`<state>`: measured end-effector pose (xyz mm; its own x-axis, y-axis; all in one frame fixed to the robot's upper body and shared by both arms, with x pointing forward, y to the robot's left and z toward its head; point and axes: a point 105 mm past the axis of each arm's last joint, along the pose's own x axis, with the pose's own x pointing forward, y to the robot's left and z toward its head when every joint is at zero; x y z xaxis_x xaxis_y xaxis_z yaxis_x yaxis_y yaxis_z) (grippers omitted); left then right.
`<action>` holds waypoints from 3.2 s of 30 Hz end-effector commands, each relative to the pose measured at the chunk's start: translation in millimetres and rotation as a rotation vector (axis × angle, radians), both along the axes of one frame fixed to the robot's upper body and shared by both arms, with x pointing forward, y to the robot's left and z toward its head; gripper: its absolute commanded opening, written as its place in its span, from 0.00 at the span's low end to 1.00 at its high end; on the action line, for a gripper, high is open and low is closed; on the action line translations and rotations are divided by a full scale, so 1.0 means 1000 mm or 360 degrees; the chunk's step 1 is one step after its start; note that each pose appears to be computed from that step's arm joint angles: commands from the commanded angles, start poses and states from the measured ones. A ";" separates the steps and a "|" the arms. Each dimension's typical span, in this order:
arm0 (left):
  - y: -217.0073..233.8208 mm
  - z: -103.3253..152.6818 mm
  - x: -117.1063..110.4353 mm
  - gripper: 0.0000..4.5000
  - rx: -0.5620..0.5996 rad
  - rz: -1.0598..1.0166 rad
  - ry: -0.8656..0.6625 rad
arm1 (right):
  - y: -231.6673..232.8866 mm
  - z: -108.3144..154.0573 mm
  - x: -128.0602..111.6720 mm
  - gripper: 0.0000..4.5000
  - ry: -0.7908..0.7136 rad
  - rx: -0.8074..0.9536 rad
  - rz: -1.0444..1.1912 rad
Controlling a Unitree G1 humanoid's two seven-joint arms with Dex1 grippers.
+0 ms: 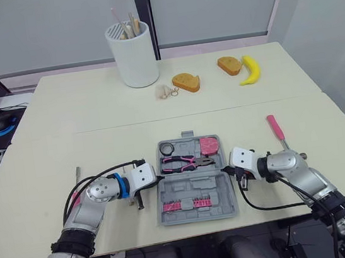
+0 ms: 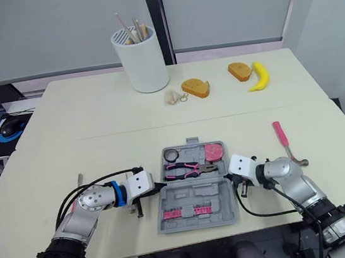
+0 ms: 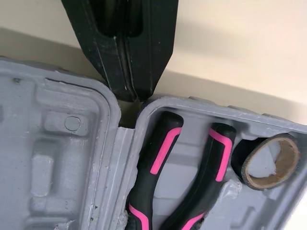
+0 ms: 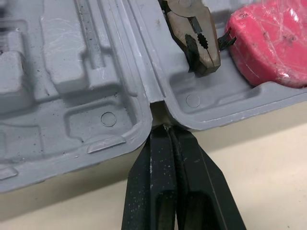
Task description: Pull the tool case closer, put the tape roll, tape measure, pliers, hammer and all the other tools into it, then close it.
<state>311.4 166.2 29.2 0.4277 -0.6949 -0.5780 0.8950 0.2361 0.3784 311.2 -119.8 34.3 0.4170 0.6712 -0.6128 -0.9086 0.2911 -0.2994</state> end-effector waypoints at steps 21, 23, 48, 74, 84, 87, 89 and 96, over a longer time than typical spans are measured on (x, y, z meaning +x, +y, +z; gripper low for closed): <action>0.204 0.080 -0.051 0.56 -0.0676 0.1373 -0.0016 | -0.155 0.102 -0.050 0.28 -0.0376 0.0041 -0.0736; 0.220 0.075 -0.069 0.71 -0.0716 0.1525 0.0024 | -0.162 0.103 -0.057 0.38 -0.0330 0.0053 -0.0776; 0.163 0.060 -0.131 1.00 -0.0882 0.1733 0.0130 | -0.076 0.146 -0.058 1.00 -0.0259 0.0259 -0.0060; 0.051 0.011 -0.049 1.00 -0.0834 0.2119 -0.0048 | 0.029 0.159 -0.055 1.00 -0.0086 0.0366 0.0731; 0.046 -0.020 -0.030 1.00 -0.0707 0.2154 0.0002 | 0.027 0.153 -0.056 1.00 -0.0066 0.0345 0.0719; 0.046 -0.023 -0.030 0.87 -0.0695 0.2156 0.0007 | 0.027 0.153 -0.057 1.00 -0.0063 0.0342 0.0714; 0.046 -0.023 -0.031 0.73 -0.0695 0.2155 0.0006 | 0.026 0.152 -0.058 1.00 -0.0063 0.0340 0.0712; 0.060 -0.028 -0.039 0.23 -0.0661 0.2283 0.0039 | 0.027 0.153 -0.058 1.00 -0.0079 0.0346 0.0703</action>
<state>284.1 212.9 15.2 0.9058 0.1237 -0.4052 -0.1214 0.9921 0.0315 255.8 -93.8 178.9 0.0742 0.9004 -0.4287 -0.9616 -0.0493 -0.2700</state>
